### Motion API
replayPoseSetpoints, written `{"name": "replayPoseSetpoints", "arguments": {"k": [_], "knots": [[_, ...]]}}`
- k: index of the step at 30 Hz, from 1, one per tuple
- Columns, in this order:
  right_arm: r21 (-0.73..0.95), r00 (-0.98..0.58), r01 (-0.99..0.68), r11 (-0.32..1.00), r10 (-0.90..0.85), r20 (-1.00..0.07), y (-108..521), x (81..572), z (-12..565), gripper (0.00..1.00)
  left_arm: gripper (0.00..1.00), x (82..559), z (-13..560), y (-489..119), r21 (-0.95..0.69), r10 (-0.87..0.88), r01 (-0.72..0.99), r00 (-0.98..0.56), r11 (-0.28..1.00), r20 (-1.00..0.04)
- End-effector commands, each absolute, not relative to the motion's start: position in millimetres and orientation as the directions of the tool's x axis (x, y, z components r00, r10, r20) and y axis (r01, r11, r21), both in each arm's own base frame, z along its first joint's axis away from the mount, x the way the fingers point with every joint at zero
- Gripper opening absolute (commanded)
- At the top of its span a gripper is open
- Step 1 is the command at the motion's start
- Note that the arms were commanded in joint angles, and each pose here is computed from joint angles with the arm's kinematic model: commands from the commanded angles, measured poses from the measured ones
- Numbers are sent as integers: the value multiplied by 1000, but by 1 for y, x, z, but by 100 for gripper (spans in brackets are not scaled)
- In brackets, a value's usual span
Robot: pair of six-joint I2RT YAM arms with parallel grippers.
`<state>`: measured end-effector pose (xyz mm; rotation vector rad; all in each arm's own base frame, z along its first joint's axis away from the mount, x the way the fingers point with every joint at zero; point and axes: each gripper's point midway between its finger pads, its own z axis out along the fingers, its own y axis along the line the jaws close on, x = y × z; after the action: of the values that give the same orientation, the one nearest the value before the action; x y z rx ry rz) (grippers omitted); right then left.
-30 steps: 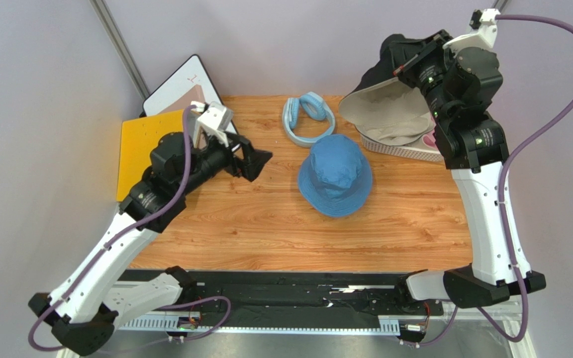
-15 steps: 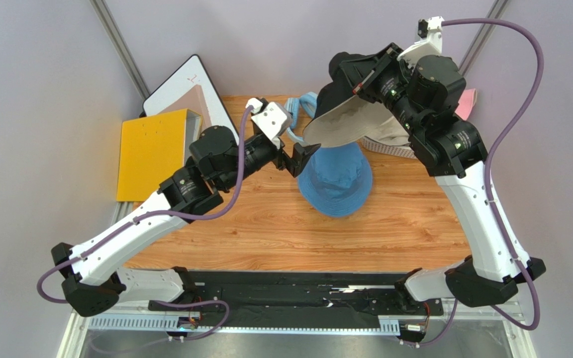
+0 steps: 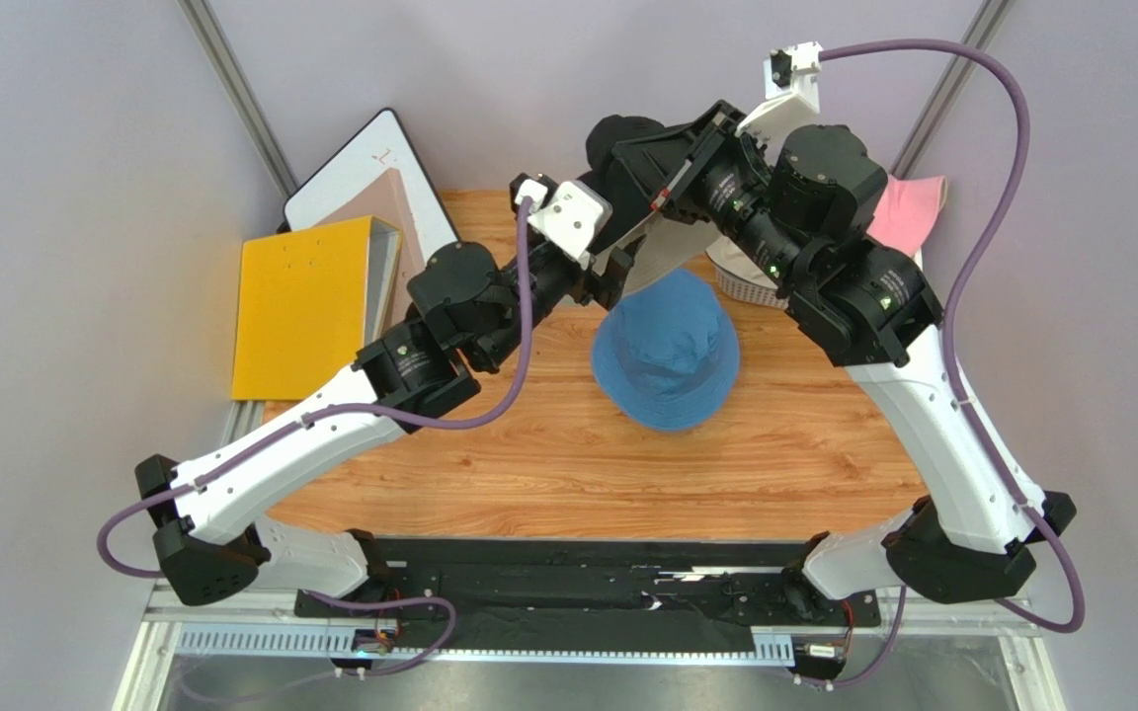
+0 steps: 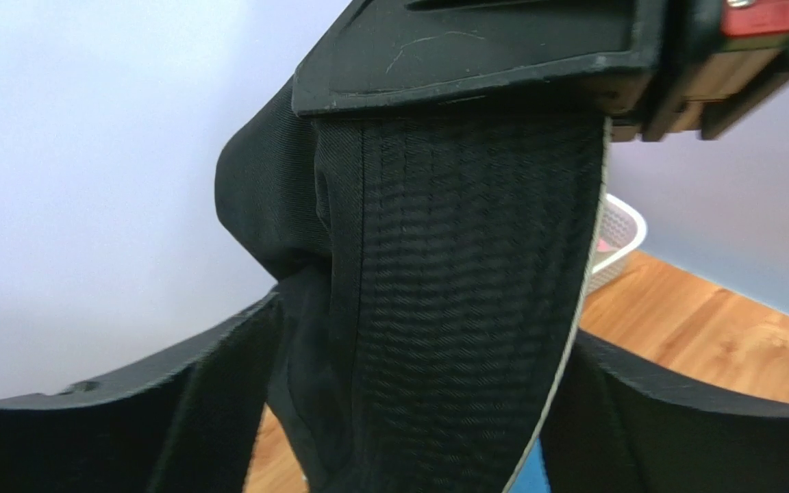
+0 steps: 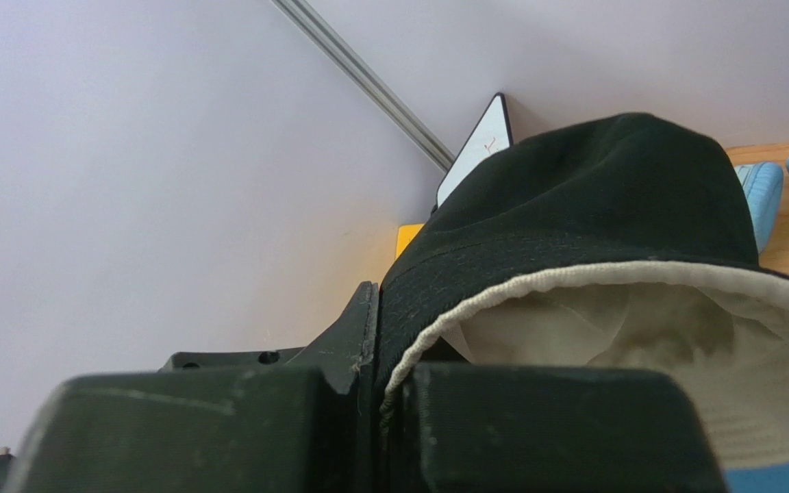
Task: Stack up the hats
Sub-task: Stack the hat on the hat.
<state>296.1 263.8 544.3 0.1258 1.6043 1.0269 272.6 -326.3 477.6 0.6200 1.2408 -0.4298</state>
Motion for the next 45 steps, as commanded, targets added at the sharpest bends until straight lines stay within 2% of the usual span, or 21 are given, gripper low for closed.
{"name": "replayPoseSetpoints", "arguments": {"k": [1,3,4,7,13,16,17,19,20,21,22,25,26,28,29,34,39,45], "knots": [[663,-267,-481,573,625,-734,260,282,577,0,68,285,499,-311,207,36,505,328,838,-944],[661,-260,-479,577,626,-735,256,279,578,0,43,292,498,-300,189,49,437,312,880,-949],[657,-249,-472,587,626,-739,253,279,578,0,23,295,499,-295,181,49,409,312,895,-949],[650,-222,-438,621,626,-747,238,277,570,0,0,302,504,-272,164,69,290,309,943,-948],[651,-212,-373,660,623,-753,214,267,536,0,0,311,519,-228,168,150,29,325,985,-934],[647,-195,-328,688,621,-759,199,264,522,7,0,312,524,-216,196,203,-54,328,979,-923],[633,-192,-322,704,606,-772,196,264,517,17,0,312,524,-214,214,225,-70,325,974,-918],[622,-192,-316,716,594,-781,192,261,513,23,0,313,524,-213,223,238,-82,325,971,-915],[607,-195,-323,726,577,-793,189,257,512,38,0,312,526,-212,228,245,-89,331,970,-911],[598,-206,-346,723,563,-800,191,252,513,47,0,312,523,-212,235,251,-88,333,968,-909],[594,-210,-350,725,557,-803,186,247,512,63,0,310,526,-209,227,242,-85,342,970,-908],[574,-236,-365,733,524,-819,181,234,503,76,0,305,527,-214,221,213,-24,375,975,-902],[569,-228,-372,734,522,-822,175,227,503,79,0,304,523,-224,276,244,32,378,961,-893],[514,-226,-392,763,461,-858,172,223,490,83,0,300,524,-227,251,198,93,382,964,-903],[492,-221,-405,770,440,-870,171,220,487,85,0,298,514,-239,317,240,162,369,935,-898],[343,-273,-491,801,232,-934,188,217,446,84,0,288,510,-253,315,220,311,303,897,-927],[299,-282,-463,835,181,-942,188,228,415,84,0,277,504,-257,303,201,398,278,866,-939],[260,-245,-484,836,156,-957,195,237,409,83,0,269,503,-262,273,171,458,253,846,-952]]}}
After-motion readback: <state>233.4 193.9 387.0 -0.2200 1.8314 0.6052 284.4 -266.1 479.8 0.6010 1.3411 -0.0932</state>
